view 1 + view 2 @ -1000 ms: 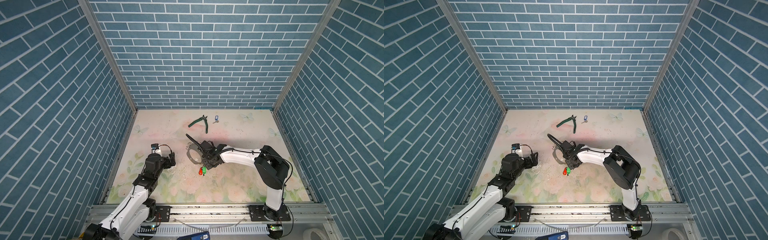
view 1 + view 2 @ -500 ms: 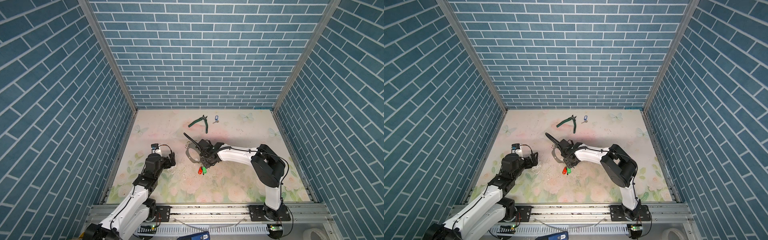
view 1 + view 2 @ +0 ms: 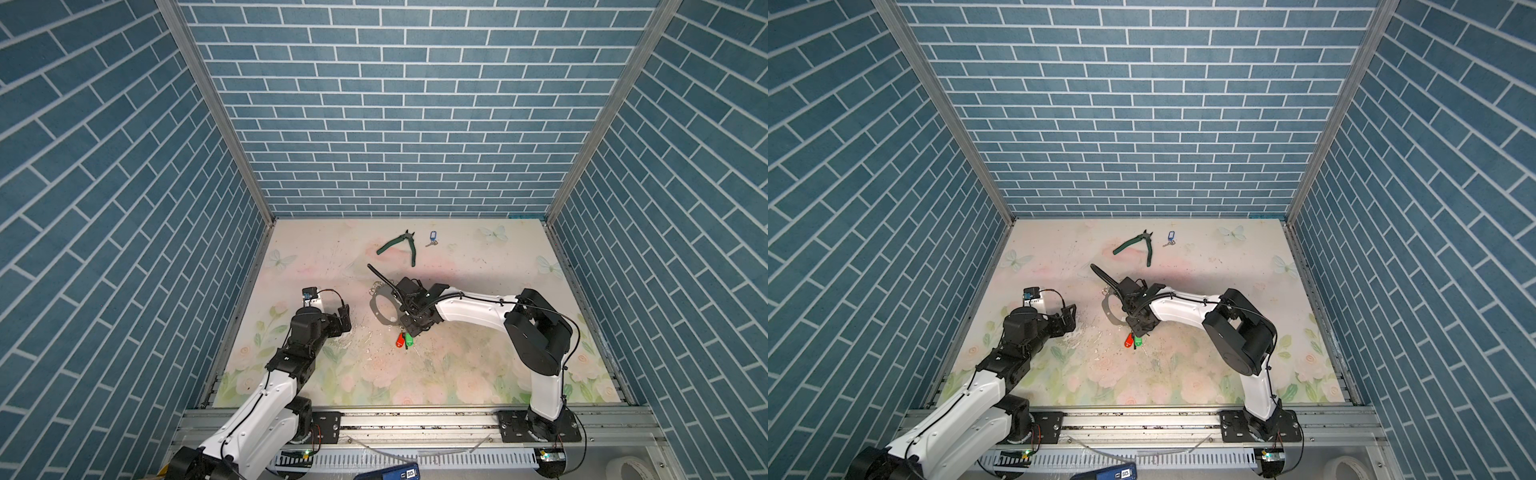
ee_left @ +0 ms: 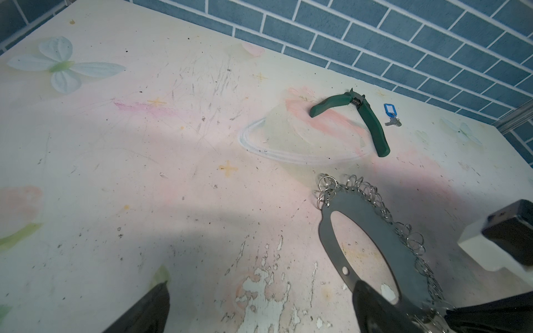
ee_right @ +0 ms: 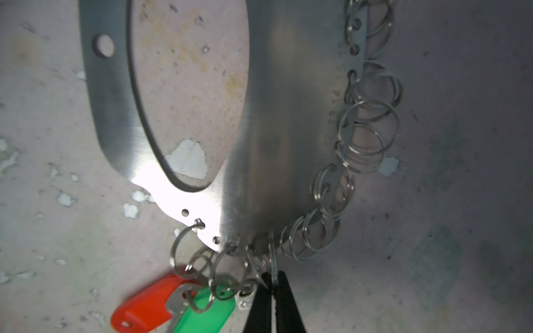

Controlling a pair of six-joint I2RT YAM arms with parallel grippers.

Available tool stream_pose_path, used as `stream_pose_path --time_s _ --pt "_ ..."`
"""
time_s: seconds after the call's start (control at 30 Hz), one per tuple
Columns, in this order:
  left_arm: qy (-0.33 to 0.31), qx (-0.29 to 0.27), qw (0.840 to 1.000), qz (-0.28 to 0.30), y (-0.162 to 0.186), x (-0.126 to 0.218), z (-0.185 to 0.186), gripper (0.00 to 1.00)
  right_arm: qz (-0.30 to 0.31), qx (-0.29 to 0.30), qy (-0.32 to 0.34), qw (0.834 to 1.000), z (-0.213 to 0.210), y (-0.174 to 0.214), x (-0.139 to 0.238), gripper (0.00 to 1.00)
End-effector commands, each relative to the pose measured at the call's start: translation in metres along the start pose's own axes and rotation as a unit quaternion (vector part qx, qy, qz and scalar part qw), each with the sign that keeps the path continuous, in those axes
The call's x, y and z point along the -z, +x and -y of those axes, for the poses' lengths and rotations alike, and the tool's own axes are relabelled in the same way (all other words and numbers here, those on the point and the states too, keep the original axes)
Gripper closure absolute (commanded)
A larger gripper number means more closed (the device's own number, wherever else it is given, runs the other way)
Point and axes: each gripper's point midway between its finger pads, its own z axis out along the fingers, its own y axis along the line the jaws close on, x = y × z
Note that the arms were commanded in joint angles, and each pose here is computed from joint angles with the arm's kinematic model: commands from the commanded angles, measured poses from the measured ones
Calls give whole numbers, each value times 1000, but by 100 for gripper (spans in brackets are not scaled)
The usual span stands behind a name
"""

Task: Put the keys on the keyring

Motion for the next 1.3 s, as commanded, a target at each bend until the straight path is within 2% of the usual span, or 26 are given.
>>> stream_pose_path --time_s 0.0,0.1,0.3,0.4,0.6,0.8,1.27 --pt "2 -5 1000 4 -1 0 1 0 6 -18 -23 1000 -4 6 12 94" --pt "1 -5 1000 4 -2 0 1 1 3 -18 -28 999 -5 13 12 93" --pt "2 -4 1000 4 -2 -1 1 0 3 -14 -5 1000 6 21 16 80" --pt "1 -5 1000 3 -1 -1 1 0 9 -13 -5 1000 6 18 20 78" --pt "1 -5 1000 5 -2 0 1 0 33 -18 -20 999 1 8 30 81" --pt "1 -5 1000 5 -2 0 1 0 25 -15 -30 999 -4 5 24 87" --pt "1 -4 1000 5 -2 0 1 0 16 -7 -40 999 -13 2 13 86"
